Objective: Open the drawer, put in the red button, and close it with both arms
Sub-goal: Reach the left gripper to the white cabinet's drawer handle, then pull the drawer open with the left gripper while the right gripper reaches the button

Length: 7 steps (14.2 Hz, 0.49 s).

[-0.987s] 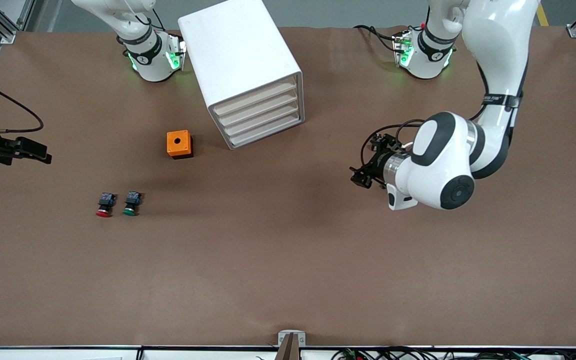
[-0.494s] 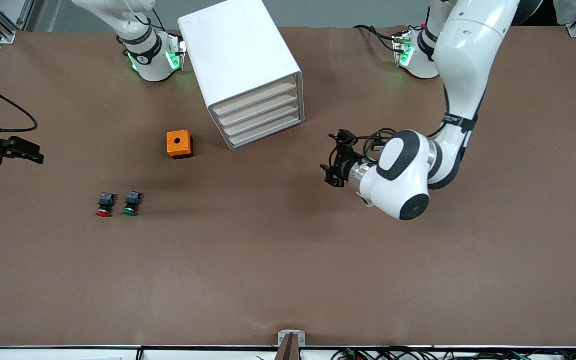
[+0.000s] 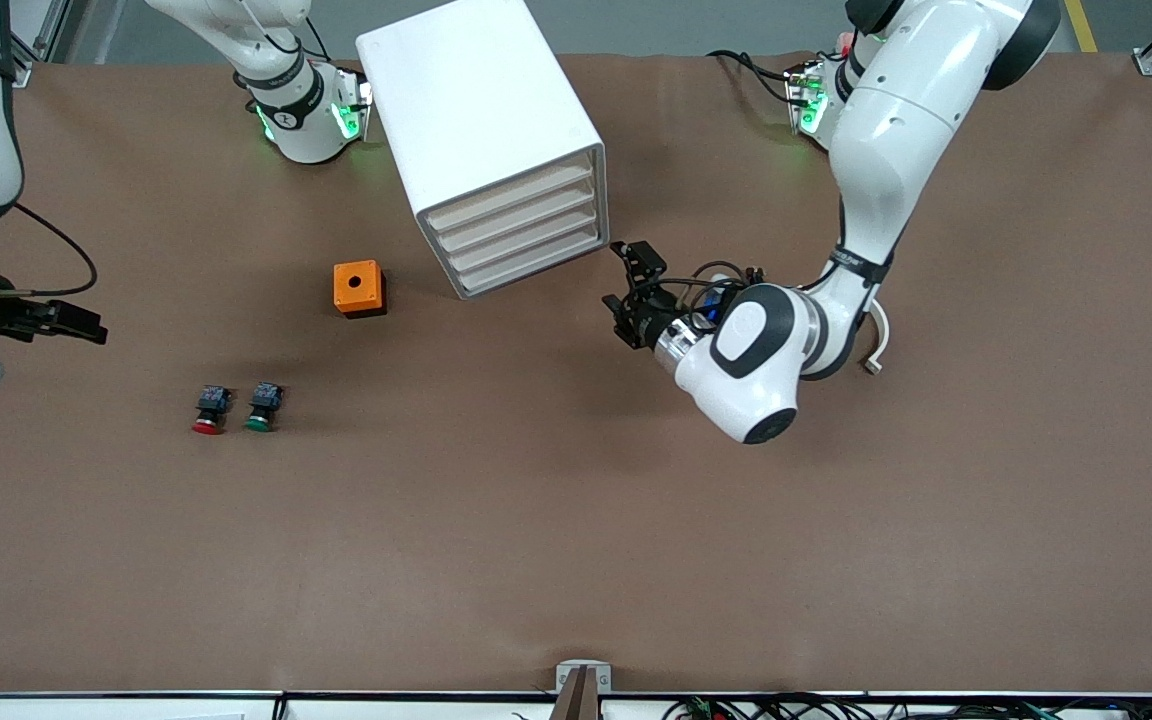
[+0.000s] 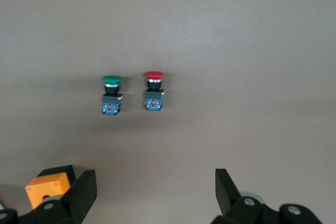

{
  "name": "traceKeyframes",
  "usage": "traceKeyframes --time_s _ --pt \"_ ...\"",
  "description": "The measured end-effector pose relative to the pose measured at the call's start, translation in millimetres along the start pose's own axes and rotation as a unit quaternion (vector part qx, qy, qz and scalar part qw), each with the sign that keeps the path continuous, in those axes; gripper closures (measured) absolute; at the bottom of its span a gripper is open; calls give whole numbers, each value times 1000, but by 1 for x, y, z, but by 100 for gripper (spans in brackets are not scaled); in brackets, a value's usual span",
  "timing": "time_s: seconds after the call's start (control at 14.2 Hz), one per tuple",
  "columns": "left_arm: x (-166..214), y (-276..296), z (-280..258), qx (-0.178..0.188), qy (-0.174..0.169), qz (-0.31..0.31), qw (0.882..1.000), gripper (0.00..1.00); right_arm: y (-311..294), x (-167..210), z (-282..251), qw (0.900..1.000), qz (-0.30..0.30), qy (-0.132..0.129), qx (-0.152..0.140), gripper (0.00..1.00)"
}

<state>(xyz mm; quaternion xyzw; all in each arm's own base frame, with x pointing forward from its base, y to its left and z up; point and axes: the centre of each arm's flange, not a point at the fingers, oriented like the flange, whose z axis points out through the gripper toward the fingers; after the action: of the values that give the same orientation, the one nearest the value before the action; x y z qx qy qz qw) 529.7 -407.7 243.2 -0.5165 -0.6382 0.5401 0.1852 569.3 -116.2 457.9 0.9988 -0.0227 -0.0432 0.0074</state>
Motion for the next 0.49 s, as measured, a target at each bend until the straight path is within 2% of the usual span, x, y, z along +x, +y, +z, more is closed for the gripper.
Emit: traceKeyframes --time_s 0.28,0.49 --pt "-7 9 44 42 12 -27 999 0 0 -4 48 1000 6 27 -3 0" --pt "-7 16 73 62 32 -47 996 0 -2 -14 96 998 12 61 -6 0"
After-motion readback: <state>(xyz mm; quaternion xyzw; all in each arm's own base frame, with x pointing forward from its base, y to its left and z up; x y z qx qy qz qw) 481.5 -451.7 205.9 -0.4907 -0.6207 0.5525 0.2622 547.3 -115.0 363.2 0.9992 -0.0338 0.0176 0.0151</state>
